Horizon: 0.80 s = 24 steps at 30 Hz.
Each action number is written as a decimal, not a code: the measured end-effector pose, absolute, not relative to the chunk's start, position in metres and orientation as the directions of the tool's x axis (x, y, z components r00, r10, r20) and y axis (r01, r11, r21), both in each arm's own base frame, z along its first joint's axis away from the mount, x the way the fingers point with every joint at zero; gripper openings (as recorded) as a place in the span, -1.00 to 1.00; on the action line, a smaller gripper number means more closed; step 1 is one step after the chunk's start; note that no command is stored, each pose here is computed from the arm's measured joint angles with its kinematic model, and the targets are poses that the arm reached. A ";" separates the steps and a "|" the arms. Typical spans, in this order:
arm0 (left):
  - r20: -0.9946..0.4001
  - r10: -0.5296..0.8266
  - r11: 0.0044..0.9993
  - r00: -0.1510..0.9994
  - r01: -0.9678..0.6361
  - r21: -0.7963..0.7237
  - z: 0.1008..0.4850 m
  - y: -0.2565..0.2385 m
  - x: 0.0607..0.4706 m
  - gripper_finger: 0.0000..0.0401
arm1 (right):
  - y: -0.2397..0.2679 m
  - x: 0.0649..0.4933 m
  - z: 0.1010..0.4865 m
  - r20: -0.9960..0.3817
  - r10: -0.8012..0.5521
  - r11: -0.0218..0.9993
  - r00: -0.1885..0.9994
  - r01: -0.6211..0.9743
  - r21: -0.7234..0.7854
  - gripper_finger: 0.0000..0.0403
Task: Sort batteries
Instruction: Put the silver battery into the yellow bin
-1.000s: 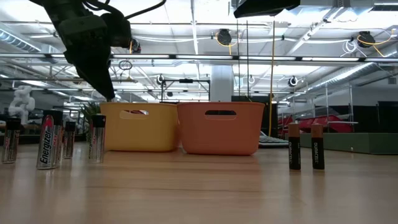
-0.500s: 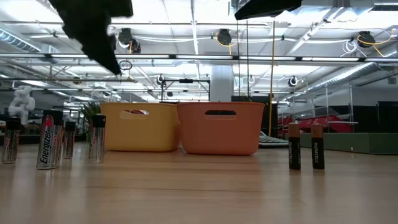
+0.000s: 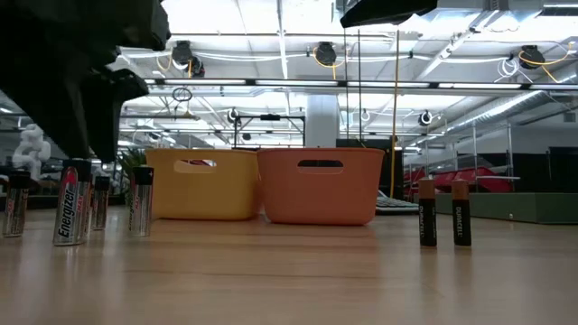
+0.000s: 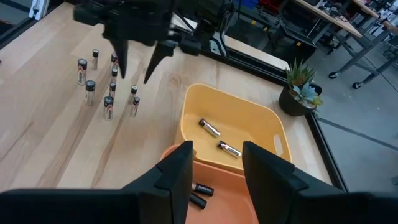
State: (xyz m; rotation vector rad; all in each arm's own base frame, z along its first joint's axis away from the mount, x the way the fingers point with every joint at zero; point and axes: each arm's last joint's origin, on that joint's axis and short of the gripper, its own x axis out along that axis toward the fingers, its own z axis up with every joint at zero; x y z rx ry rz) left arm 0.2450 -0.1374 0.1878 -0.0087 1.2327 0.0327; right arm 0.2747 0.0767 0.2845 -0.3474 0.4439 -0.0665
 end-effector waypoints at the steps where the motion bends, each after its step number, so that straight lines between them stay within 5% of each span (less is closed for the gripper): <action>1: -0.945 0.022 1.000 0.326 -0.014 0.019 0.186 -0.139 0.247 -0.09 | 0.077 0.275 0.285 -0.409 -0.138 0.939 0.902 -0.012 -0.343 -0.35; 24: -0.960 0.036 0.999 0.278 -0.035 0.028 0.166 -0.131 0.251 -0.09 | 0.077 0.275 0.284 -0.411 -0.138 0.938 0.901 -0.014 -0.345 -0.35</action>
